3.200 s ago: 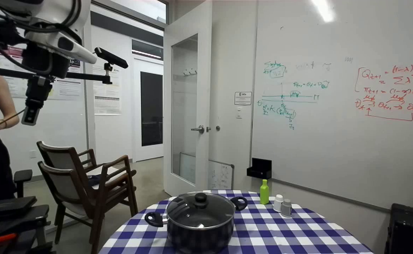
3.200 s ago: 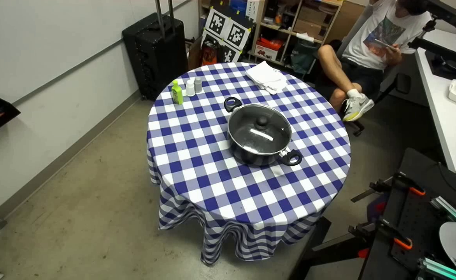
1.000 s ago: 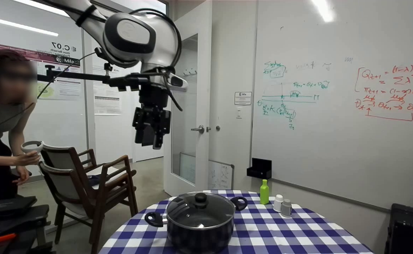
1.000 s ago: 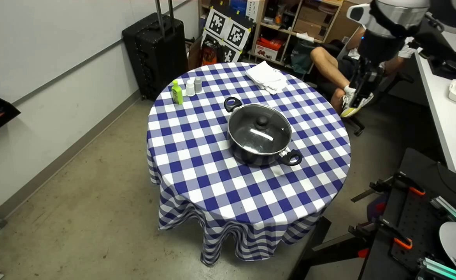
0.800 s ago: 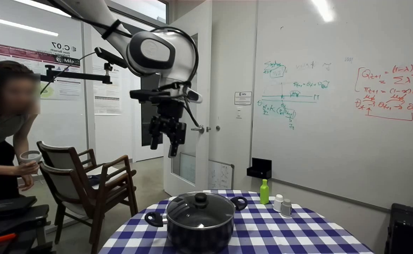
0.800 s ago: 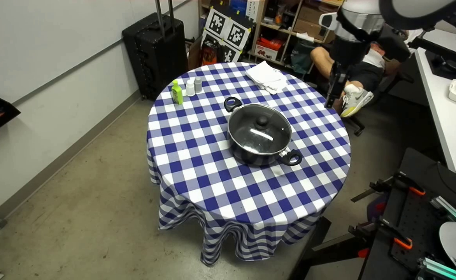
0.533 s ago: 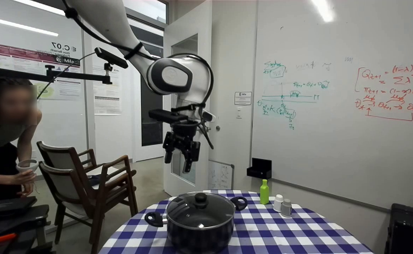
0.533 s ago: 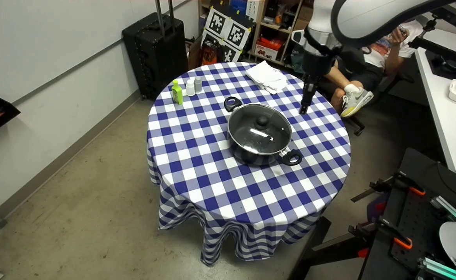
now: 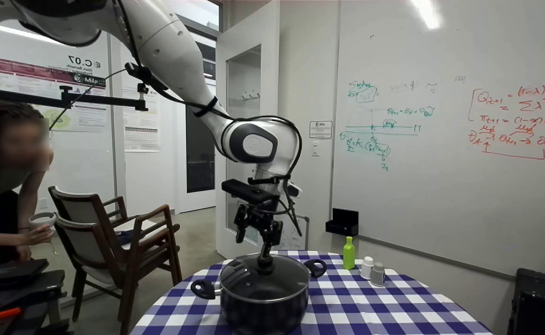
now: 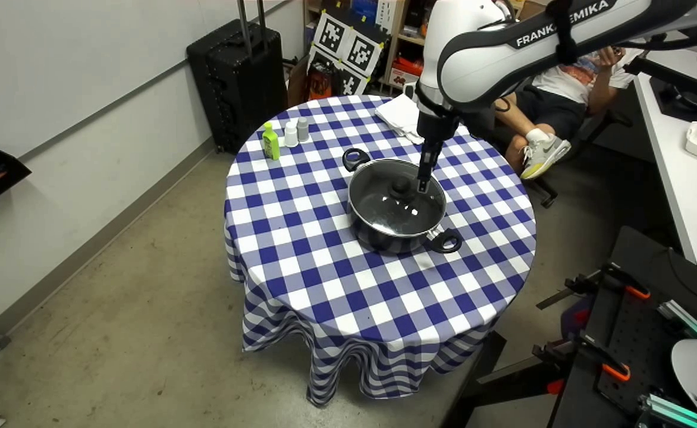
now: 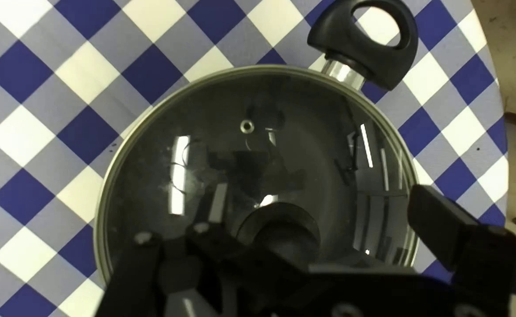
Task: Take the lid off the pot
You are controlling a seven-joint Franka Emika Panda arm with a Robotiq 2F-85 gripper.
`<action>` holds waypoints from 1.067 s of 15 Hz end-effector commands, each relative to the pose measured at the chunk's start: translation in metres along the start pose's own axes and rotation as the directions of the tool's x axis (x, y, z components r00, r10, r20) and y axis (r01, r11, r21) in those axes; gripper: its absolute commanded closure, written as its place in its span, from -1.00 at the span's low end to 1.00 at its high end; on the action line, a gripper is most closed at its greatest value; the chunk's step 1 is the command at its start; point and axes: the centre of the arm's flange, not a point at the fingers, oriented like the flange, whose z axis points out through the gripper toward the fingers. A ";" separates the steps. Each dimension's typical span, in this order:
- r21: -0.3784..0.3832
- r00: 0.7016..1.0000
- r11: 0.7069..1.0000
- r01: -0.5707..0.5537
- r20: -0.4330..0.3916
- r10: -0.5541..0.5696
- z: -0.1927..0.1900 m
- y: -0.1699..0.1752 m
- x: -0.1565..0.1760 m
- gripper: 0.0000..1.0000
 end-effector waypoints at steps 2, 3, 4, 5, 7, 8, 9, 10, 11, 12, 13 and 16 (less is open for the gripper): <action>-0.034 1.000 0.999 0.003 -0.003 -0.003 -0.001 0.006 0.040 -1.00; -0.046 1.000 0.999 -0.002 -0.001 0.002 0.000 0.006 0.044 -1.00; -0.051 1.000 0.999 -0.003 -0.005 0.003 -0.001 0.007 0.045 -1.00; -0.057 1.000 0.998 -0.011 -0.006 0.010 0.000 0.007 0.047 -1.00; -0.056 1.000 0.998 -0.009 -0.005 0.009 0.003 0.005 0.050 -1.00; -0.059 1.000 0.998 -0.008 0.001 0.008 0.007 0.002 0.051 -1.00; -0.062 1.000 0.998 -0.010 0.005 0.010 0.009 0.001 0.052 -1.00; -0.078 1.000 0.997 -0.010 0.017 0.012 0.014 -0.001 0.054 -1.00; -0.087 1.000 0.996 -0.010 0.023 0.012 0.017 -0.002 0.055 -1.00; -0.100 0.999 0.995 -0.013 0.029 0.016 0.020 -0.004 0.057 -1.00; -0.107 0.999 0.994 -0.016 0.034 0.019 0.024 -0.007 0.058 -1.00; -0.133 0.999 0.991 -0.023 0.045 0.029 0.029 -0.013 0.061 -1.00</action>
